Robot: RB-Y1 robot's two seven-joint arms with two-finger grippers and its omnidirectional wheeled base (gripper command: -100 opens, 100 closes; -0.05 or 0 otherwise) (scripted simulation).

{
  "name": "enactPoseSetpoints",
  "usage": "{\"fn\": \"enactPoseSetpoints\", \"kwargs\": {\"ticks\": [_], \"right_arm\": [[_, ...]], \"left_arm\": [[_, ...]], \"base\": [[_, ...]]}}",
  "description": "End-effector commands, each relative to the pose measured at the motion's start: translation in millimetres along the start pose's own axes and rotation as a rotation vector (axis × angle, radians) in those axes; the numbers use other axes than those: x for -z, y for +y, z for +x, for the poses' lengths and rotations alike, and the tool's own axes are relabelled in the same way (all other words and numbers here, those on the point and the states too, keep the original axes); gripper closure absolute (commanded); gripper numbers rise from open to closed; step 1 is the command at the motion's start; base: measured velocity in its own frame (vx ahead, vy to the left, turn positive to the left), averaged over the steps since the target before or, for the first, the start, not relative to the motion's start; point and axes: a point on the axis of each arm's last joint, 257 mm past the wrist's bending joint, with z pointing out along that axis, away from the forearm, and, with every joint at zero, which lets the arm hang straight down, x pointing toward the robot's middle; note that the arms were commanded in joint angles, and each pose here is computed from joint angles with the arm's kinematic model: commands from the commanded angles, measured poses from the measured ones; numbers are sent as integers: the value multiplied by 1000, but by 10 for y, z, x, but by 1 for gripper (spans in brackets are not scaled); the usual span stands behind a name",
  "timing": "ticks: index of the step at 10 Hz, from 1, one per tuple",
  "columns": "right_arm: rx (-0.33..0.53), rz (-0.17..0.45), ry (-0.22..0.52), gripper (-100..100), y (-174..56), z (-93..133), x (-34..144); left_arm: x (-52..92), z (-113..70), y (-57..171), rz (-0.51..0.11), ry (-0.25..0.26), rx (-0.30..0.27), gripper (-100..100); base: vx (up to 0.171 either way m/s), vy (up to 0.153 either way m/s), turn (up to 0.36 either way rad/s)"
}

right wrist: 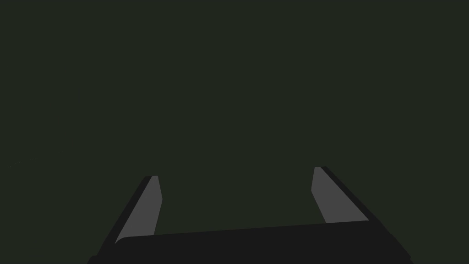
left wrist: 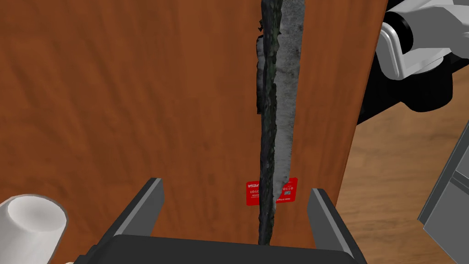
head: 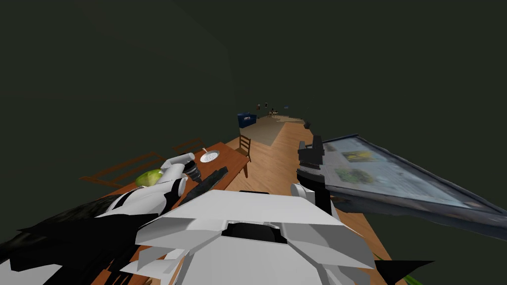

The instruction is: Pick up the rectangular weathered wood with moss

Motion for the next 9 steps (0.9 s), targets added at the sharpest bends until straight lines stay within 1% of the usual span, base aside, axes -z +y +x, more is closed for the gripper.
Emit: {"fn": "enactPoseSetpoints", "kwargs": {"ticks": [1, 2, 3, 4, 5, 7, 8, 9], "right_arm": [[0, 0, 0, 0, 0, 0, 0], [0, 0, 0, 0, 0, 0, 0], [0, 0, 0, 0, 0, 0, 0], [0, 0, 0, 0, 0, 0, 0], [0, 0, 0, 0, 0, 0, 0], [0, 0, 0, 0, 0, 0, 0], [0, 0, 0, 0, 0, 0, 0], [0, 0, 0, 0, 0, 0, 0]], "left_arm": [[-68, -29, 134, -51, -7, 18, -100], [-53, -26, 79, -30, -4, 11, -100], [-60, -30, 92, -35, -5, 12, 0], [-185, -13, 117, -34, -5, 8, -100], [-185, -13, 117, -34, -5, 8, -100], [-311, 4, 148, -34, -6, 4, -100], [-267, -5, 143, -36, -6, 6, -100], [-275, -4, 137, -34, -6, 5, 100]], "base": [[-2, 13, -57], [-2, 7, -12], [0, 0, 0], [5, 7, 22], [7, 7, 13], [7, 8, 12], [0, 0, 0], [0, 0, 0]]}}
